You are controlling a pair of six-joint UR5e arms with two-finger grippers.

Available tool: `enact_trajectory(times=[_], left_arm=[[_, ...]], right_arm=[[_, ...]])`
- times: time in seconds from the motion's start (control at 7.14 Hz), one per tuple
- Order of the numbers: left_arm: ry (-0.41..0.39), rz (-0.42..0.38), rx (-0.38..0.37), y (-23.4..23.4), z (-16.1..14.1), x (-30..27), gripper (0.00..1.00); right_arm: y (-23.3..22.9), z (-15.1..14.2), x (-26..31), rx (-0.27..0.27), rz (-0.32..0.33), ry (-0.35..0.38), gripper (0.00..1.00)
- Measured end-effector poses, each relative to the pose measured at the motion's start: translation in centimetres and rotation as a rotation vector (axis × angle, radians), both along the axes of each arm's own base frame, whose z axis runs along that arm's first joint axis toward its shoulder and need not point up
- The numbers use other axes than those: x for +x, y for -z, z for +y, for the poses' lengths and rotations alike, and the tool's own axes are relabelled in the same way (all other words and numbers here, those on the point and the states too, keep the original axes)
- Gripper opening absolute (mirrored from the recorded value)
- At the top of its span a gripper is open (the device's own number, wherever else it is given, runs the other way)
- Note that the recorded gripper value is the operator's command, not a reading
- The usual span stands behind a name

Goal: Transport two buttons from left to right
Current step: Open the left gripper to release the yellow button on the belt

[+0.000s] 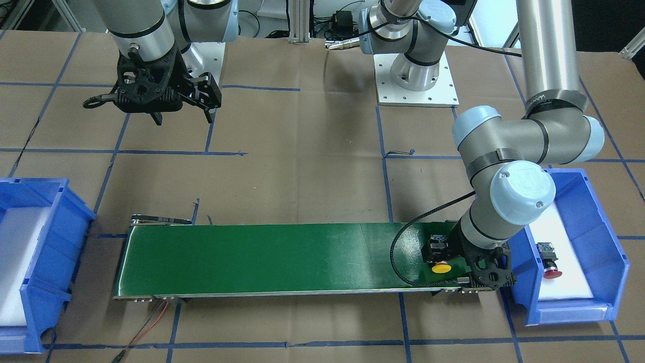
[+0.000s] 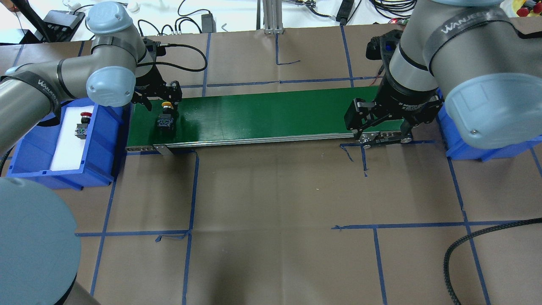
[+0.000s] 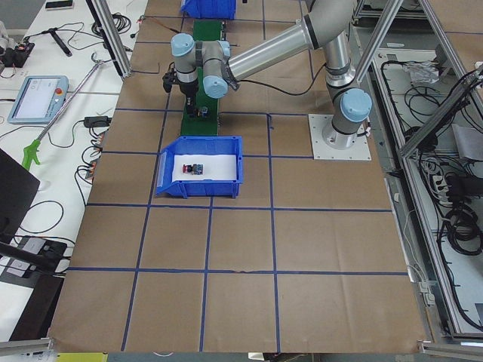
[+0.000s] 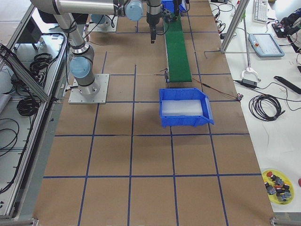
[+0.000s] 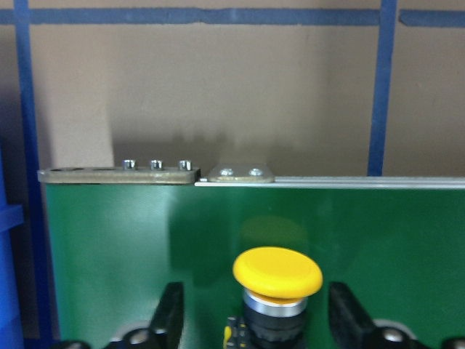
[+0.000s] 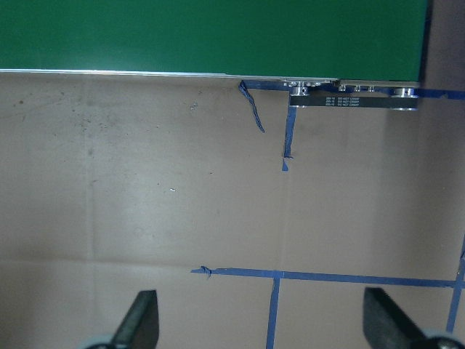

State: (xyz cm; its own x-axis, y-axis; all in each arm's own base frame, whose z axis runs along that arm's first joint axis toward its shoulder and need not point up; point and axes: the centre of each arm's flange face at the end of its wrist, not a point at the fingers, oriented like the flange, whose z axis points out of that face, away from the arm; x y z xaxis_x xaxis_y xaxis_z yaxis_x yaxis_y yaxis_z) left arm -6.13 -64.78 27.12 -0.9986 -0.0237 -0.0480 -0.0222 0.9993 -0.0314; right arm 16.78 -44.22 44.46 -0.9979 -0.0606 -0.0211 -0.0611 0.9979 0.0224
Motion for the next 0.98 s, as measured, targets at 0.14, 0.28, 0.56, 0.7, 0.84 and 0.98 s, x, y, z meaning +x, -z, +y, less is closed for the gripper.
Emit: enact_trajectory(times=[0.14, 0.28, 0.56, 0.7, 0.84, 0.98], left_arm=[[0.000, -0.003, -0.020, -2.0, 0.0, 0.0, 1.00], [-0.001, -0.005, -0.030, -4.8, 0.5, 0.1, 1.00], [-0.001, -0.001, -0.021, -10.8, 3.1, -0.2, 1.00], [-0.001, 0.004, -0.019, -12.7, 4.1, -0.3, 1.00], [-0.002, 0.009, -0.020, -13.5, 4.6, -0.1, 1.00], [-0.002, 0.010, -0.021, -13.8, 4.6, 0.8, 1.00]], right_arm=[[0.0, 0.0, 0.0, 0.000, 0.000, 0.000, 1.00], [0.0, 0.0, 0.0, 0.000, 0.000, 0.000, 1.00], [0.0, 0.0, 0.0, 0.000, 0.000, 0.000, 1.00], [0.0, 0.0, 0.0, 0.000, 0.000, 0.000, 1.00], [0.0, 0.0, 0.0, 0.000, 0.000, 0.000, 1.00], [0.0, 0.0, 0.0, 0.000, 0.000, 0.000, 1.00]])
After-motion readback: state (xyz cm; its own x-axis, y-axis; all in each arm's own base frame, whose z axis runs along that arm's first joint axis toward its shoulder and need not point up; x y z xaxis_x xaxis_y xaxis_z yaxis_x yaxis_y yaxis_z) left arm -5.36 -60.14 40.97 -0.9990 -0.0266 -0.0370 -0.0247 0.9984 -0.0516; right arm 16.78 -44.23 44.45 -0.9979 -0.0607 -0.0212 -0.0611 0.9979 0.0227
